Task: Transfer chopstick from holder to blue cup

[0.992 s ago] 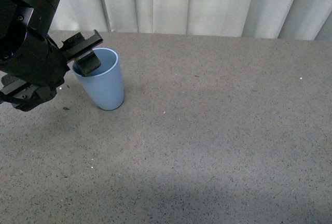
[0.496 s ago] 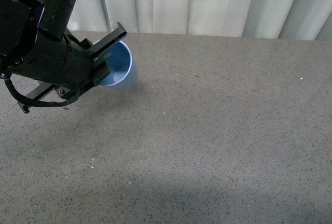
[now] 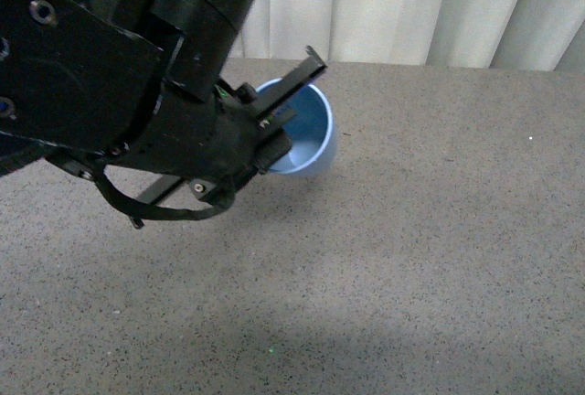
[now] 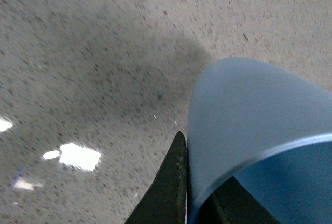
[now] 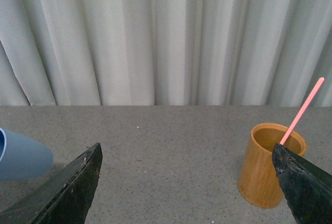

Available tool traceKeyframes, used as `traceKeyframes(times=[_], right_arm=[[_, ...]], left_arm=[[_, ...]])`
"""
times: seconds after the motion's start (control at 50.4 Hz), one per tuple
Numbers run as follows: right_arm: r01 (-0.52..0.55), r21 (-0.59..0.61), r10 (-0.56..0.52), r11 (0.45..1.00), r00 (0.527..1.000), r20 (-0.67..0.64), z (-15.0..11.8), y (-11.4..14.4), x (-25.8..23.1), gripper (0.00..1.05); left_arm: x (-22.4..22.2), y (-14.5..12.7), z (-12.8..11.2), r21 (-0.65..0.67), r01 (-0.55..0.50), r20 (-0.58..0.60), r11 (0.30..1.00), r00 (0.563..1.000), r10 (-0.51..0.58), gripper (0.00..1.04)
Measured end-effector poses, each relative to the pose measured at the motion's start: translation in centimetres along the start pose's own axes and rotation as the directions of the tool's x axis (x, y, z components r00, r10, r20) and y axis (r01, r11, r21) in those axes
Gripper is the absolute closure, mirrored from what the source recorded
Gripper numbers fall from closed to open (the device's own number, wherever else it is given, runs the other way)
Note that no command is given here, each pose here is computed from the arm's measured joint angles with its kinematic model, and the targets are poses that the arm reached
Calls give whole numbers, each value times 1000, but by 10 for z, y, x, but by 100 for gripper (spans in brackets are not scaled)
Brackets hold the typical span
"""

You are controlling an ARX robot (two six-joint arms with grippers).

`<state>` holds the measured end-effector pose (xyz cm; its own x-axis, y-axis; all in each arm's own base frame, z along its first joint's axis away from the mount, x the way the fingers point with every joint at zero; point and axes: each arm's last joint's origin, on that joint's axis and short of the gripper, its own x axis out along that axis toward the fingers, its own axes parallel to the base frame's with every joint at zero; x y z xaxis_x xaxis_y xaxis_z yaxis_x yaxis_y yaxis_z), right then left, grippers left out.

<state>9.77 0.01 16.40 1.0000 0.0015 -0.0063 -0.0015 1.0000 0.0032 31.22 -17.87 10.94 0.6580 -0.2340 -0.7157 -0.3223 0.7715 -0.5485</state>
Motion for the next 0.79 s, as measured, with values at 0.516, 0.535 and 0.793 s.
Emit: traceKeyframes(times=[0.516, 0.535, 0.793], right_arm=[[0, 0, 0, 1000, 1000, 0, 0, 0, 0, 9], [0, 0, 0, 1000, 1000, 0, 0, 0, 0, 9], [0, 0, 0, 1000, 1000, 0, 0, 0, 0, 9]], left_arm=[[18, -29, -44, 18, -7, -87, 1000, 996, 9, 101], [18, -29, -45, 19, -7, -87, 1000, 996, 9, 101], [22, -32, -49, 18, -13, -138, 1000, 990, 15, 101]])
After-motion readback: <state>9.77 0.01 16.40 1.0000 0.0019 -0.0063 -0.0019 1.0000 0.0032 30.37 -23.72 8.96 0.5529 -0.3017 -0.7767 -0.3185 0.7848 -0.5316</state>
